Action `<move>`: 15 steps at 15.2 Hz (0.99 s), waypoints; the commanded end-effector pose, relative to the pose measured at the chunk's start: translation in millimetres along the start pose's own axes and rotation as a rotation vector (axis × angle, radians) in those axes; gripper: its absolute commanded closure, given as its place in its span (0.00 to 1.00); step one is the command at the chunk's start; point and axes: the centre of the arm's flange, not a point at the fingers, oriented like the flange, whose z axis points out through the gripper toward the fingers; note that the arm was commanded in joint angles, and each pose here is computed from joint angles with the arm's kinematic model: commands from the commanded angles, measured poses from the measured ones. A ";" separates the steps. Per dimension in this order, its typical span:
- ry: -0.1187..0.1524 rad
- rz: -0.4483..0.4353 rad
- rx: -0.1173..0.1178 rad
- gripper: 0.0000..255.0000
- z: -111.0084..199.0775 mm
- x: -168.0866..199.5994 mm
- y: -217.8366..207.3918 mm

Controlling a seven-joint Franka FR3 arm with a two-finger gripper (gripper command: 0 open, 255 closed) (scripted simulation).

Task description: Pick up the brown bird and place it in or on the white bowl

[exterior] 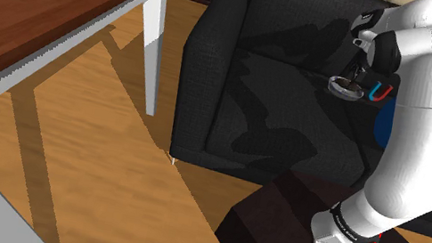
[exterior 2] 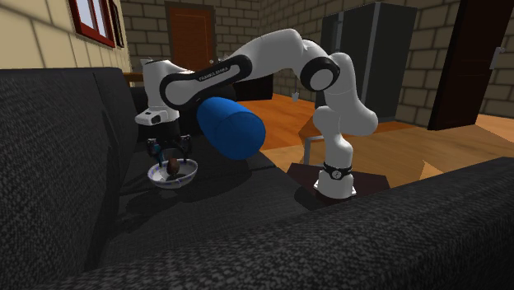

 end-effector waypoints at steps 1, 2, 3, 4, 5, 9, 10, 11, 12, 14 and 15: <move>0.000 0.000 0.000 0.00 0.0 0.0 0.0; 0.000 0.000 0.000 0.00 0.0 0.0 0.0; 0.000 0.000 0.000 0.00 0.0 0.0 0.0; 0.000 0.000 0.000 0.00 0.0 0.0 0.0; 0.000 0.000 0.000 0.00 -13.2 0.0 0.0; 0.000 0.000 0.000 0.00 -50.0 0.0 0.0; 0.000 0.000 0.000 0.00 -50.0 0.0 0.0; 0.000 0.000 0.000 0.00 -50.0 0.0 0.0; 0.000 0.000 0.000 0.00 -50.0 0.0 0.0; 0.000 0.000 0.000 0.00 -50.0 0.0 0.0; 0.000 0.000 0.000 0.00 -50.0 0.0 0.0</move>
